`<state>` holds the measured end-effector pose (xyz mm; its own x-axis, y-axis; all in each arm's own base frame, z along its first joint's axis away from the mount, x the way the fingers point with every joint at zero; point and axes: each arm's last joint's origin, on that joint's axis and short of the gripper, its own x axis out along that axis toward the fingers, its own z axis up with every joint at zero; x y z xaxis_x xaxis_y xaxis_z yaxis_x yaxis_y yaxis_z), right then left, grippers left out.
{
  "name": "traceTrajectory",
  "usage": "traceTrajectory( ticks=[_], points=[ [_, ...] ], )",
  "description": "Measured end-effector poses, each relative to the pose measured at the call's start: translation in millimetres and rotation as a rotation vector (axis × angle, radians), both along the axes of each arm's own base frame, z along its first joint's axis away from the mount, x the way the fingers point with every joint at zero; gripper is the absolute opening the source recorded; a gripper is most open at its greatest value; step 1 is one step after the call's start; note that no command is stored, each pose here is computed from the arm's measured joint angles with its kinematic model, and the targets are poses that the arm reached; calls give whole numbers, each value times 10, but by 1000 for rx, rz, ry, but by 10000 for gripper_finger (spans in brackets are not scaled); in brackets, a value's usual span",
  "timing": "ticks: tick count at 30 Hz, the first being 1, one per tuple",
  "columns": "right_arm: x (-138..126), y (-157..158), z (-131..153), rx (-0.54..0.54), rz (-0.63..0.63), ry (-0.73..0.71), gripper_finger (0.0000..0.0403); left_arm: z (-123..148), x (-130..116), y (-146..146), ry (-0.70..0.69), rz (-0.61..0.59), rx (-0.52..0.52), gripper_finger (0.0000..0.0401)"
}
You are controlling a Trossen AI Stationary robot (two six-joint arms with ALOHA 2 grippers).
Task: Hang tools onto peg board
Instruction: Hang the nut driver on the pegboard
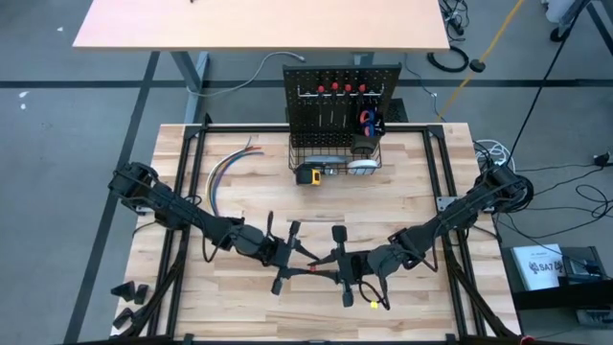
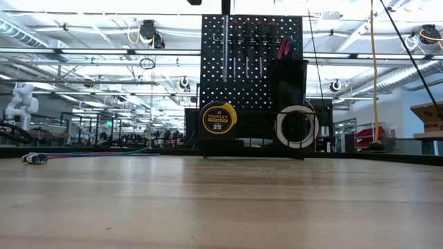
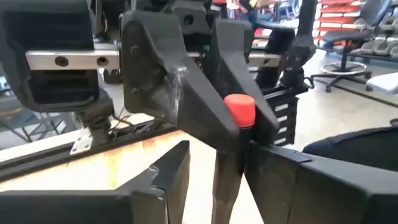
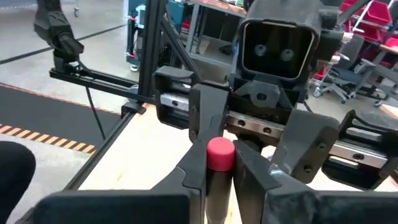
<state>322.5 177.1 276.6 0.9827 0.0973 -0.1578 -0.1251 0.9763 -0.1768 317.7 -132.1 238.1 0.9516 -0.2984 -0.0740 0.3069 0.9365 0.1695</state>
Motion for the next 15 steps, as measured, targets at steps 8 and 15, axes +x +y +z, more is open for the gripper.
traceTrajectory(
  ticks=[8,15],
  points=[
    [-46,-26,34,-2,-61,16,41,16,-104,70,130,55,61,154],
    [-163,-107,224,2,-149,-18,41,0,-279,204,323,265,85,155]
  ],
)
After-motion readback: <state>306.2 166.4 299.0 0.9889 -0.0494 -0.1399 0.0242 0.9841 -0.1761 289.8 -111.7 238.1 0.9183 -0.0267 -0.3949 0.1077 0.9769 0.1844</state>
